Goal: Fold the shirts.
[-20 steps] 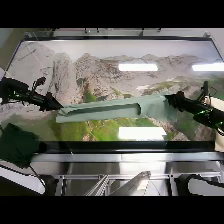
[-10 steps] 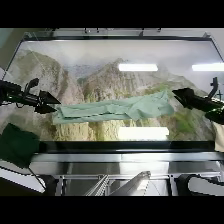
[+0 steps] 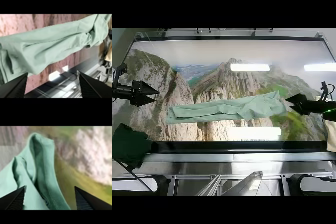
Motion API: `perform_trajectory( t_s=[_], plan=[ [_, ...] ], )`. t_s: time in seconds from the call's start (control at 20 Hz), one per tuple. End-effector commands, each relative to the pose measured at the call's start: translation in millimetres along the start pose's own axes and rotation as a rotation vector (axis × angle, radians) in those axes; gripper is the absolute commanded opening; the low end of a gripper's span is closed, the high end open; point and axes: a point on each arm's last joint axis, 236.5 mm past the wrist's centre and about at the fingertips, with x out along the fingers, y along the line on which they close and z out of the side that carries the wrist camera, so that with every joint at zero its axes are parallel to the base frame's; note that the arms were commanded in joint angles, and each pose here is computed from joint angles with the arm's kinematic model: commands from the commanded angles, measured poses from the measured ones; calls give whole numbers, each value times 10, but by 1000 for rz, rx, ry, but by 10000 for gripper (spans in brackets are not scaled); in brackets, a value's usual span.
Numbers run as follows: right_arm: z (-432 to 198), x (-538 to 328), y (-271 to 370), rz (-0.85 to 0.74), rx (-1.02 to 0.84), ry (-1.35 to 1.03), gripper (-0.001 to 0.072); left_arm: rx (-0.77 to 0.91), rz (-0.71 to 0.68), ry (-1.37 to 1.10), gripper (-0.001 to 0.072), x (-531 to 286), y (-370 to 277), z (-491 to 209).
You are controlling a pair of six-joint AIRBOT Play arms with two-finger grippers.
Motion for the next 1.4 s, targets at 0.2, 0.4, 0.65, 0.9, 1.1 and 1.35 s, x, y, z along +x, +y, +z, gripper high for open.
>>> perform_trajectory(
  t_s=[0.2, 0.4, 0.65, 0.9, 1.1, 1.35],
  plan=[
    [-343, 616, 296, 46, -27, 189, 699, 125, 4, 75, 692, 423, -454, -50],
    [-316, 776, 587, 74, -45, 224, 98, 214, 26, 95, 175, 791, -685, -32],
    [-216, 534, 905, 149, -100, 235, 25, 293, 30, 194, 16, 1695, -959, -193],
    [-105, -82, 1076, 217, -126, 214, 25, 368, 55, 318, 16, 2938, -1270, -619],
    [-104, -492, 1202, 255, -158, 202, 25, 448, 150, 381, 16, 3560, -1353, -743],
    [-124, -842, 1495, 267, -248, 153, 24, 483, 151, 491, 16, 4009, -1524, -996]
  ],
)
